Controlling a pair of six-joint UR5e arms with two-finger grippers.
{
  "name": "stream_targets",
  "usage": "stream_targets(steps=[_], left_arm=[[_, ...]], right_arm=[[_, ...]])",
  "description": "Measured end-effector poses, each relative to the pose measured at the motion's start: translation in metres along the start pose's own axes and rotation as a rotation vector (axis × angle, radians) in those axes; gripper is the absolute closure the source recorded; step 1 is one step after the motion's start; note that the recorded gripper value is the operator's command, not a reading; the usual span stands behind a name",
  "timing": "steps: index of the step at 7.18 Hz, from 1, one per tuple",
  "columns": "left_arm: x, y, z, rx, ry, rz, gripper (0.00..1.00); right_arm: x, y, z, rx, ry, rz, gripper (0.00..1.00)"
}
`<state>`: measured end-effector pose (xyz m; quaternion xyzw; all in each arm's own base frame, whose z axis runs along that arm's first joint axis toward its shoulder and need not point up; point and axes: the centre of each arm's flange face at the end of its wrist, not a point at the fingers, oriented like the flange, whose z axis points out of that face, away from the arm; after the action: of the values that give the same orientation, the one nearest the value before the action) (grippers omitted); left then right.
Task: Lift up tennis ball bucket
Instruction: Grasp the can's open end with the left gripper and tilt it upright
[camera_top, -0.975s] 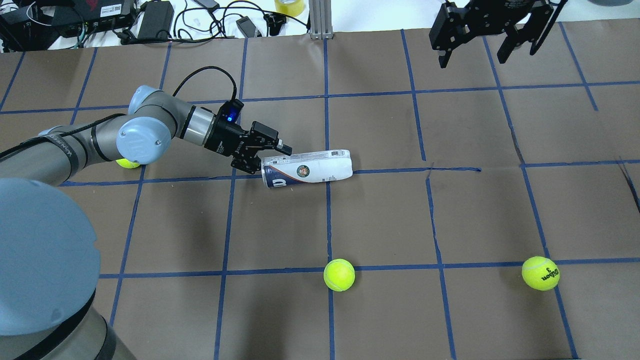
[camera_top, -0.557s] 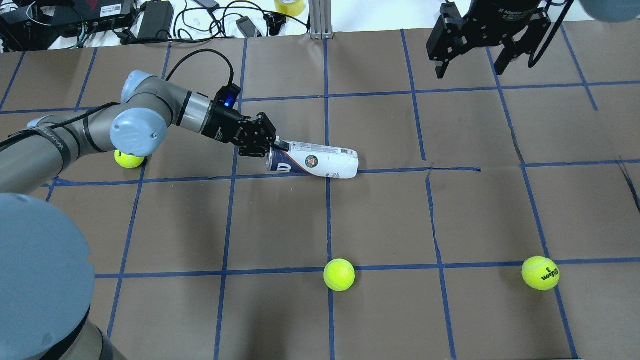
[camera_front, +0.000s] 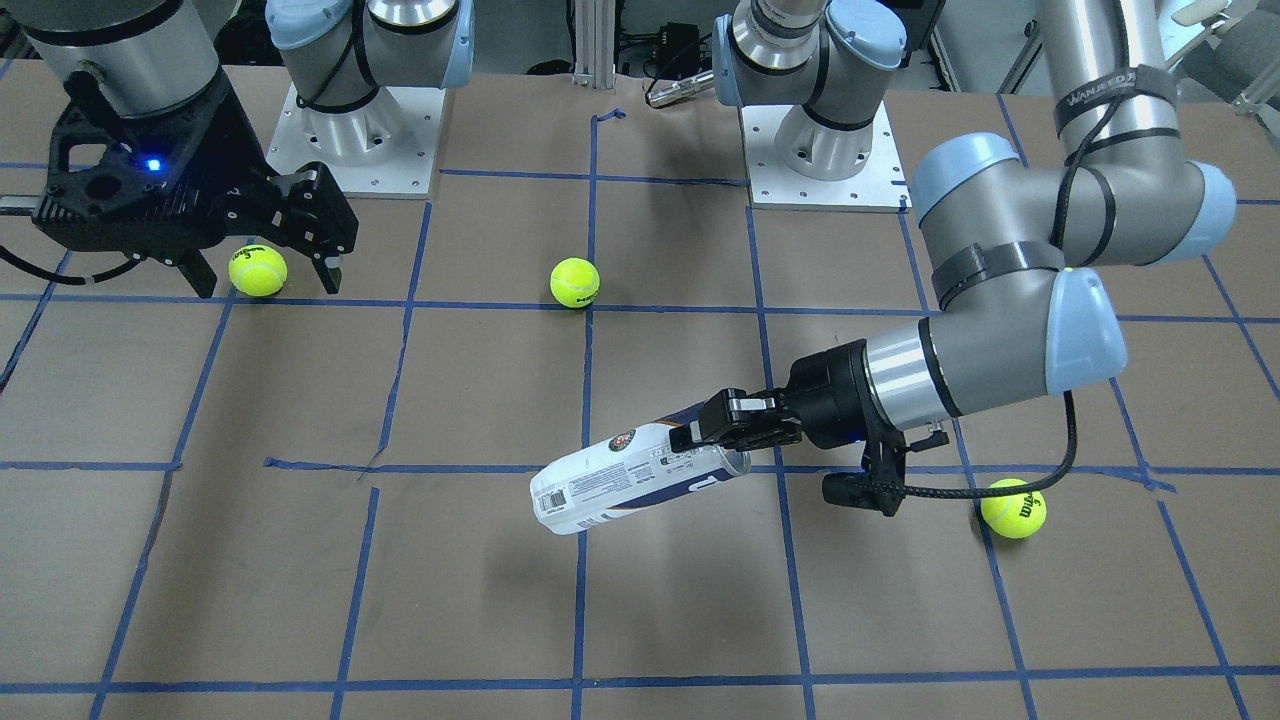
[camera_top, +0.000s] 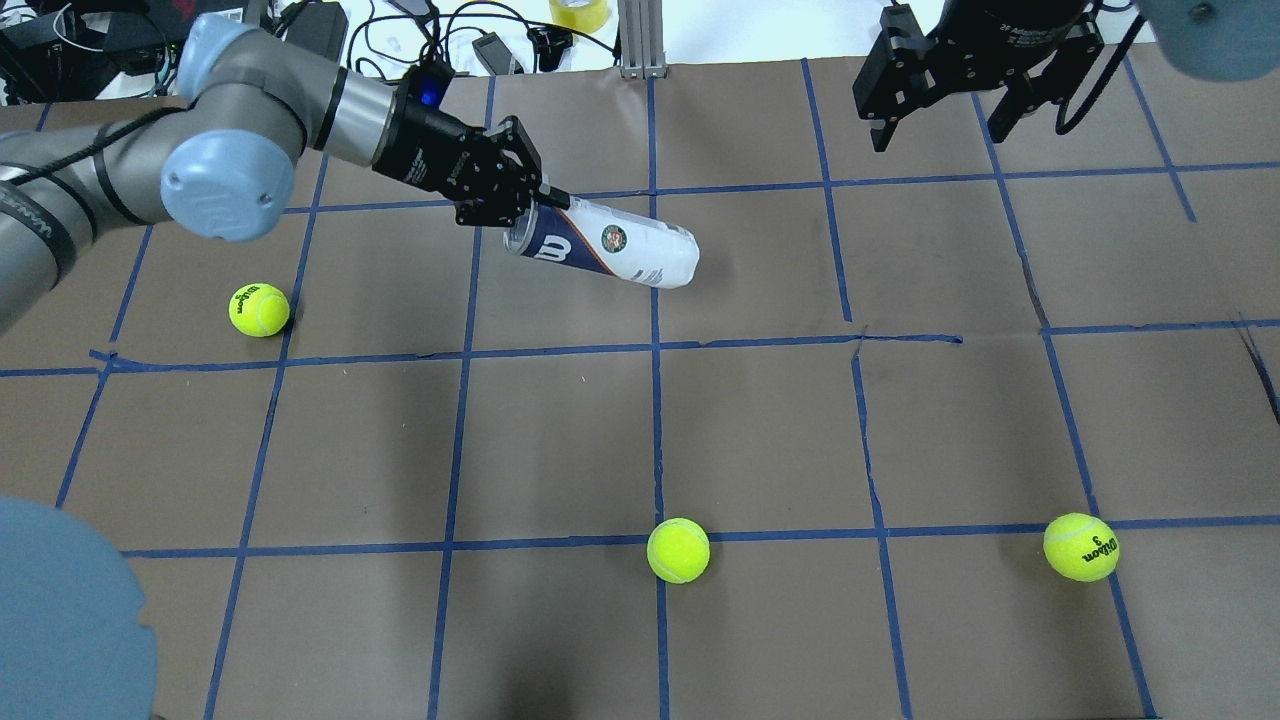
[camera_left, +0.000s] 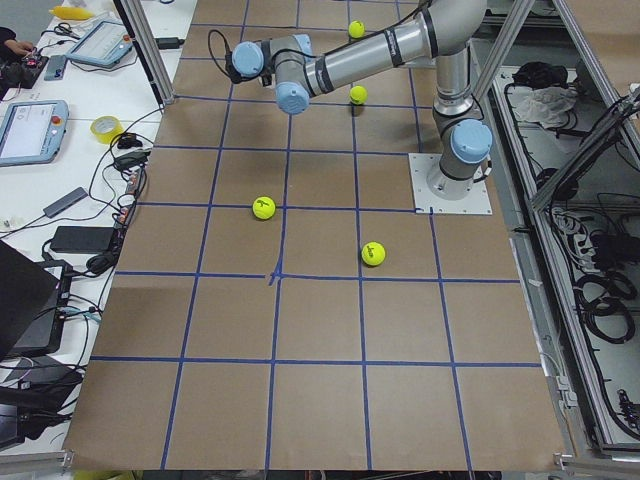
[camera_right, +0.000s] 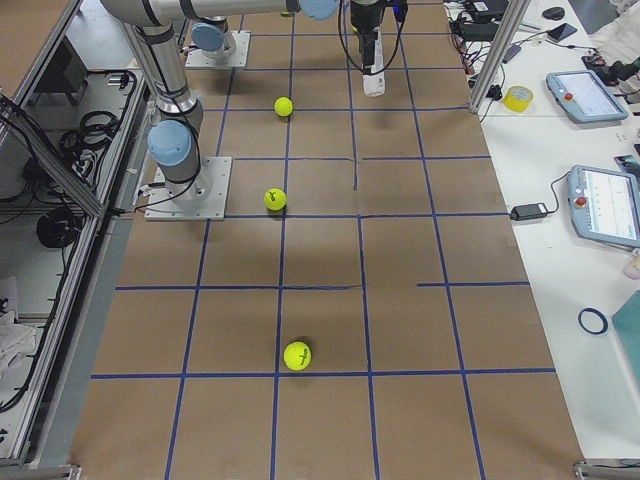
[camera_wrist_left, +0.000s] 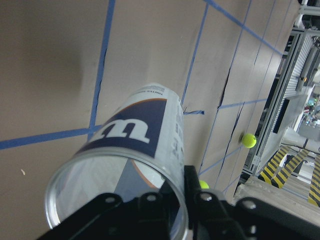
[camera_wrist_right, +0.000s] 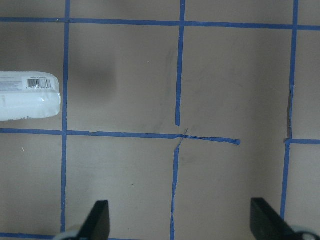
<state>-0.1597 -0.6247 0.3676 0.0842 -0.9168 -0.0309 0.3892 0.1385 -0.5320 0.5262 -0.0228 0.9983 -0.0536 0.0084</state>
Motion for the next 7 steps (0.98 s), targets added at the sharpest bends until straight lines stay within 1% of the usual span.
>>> stream_targets(steps=[1, 2, 3, 4, 6, 7], left_arm=[[0.031, 0.005, -0.012, 0.053, -0.141, 0.055, 1.00], [0.058, 0.013, -0.005, 0.094, -0.302, 0.118, 1.00], [0.079, 0.023, 0.012, 0.131, -0.465, 0.186, 1.00], [0.093, 0.032, 0.028, 0.160, -0.605, 0.246, 1.00], [0.106, 0.041, 0.063, 0.170, -0.801, 0.379, 1.00], [0.108, 0.041, 0.081, 0.161, -0.863, 0.432, 1.00]], right_arm=[[0.000, 0.000, 0.000, 0.000, 0.000, 0.001, 0.00], [0.000, 0.000, 0.001, -0.001, -0.004, 0.001, 0.00], [-0.001, 0.001, 0.002, -0.004, -0.005, 0.001, 0.00], [-0.001, 0.002, 0.004, -0.011, -0.006, 0.002, 0.00], [0.000, 0.003, 0.008, -0.019, -0.006, -0.001, 0.00], [0.000, 0.003, 0.009, -0.022, -0.006, -0.005, 0.00]])
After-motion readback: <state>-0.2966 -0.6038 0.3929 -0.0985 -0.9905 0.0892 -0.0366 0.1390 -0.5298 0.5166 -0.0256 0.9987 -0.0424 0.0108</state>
